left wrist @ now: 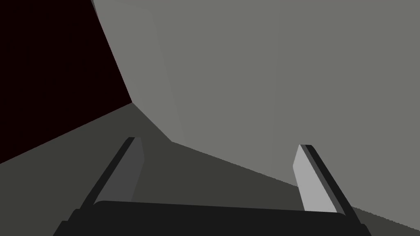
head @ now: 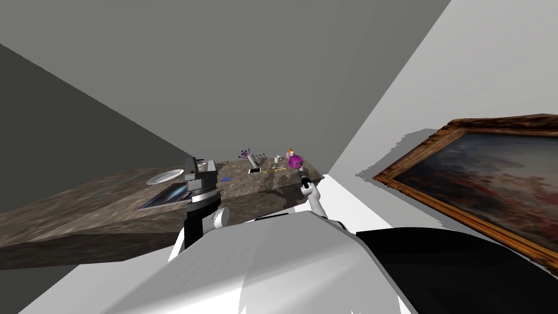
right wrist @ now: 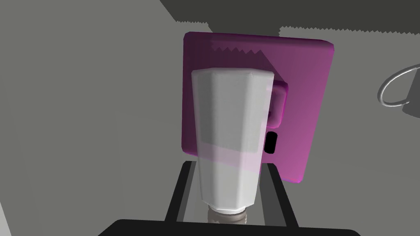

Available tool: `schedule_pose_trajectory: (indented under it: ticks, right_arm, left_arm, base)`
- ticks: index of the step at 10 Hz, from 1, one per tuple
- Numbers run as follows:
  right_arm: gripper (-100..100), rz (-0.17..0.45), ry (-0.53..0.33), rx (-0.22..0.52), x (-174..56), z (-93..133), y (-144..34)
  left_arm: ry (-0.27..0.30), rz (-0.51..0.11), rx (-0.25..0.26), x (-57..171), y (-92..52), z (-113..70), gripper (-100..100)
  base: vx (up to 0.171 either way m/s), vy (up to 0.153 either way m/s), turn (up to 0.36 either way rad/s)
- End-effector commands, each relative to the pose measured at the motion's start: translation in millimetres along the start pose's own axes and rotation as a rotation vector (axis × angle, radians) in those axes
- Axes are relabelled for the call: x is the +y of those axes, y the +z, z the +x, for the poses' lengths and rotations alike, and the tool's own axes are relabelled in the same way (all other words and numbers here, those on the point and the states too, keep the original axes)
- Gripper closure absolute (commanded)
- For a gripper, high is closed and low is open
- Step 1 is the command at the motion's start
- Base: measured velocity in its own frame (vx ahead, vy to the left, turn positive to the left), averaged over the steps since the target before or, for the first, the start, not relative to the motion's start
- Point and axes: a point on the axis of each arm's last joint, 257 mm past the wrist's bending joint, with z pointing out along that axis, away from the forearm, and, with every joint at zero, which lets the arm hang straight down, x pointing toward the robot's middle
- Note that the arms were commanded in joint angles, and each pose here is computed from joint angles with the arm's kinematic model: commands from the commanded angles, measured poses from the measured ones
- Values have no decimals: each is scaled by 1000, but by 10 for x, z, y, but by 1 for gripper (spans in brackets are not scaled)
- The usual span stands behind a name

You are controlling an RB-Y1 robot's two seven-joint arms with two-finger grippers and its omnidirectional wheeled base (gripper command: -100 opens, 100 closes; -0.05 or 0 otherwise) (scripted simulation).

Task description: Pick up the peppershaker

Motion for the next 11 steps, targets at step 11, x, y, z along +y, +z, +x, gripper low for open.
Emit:
schedule_pose_trajectory:
  ticks: [11]
  right_arm:
    - [100,9,-2,-81,39,-259,152]
  left_arm:
    - [0,0,0,0,0,0,0]
  base:
    - [-12,12,-34]
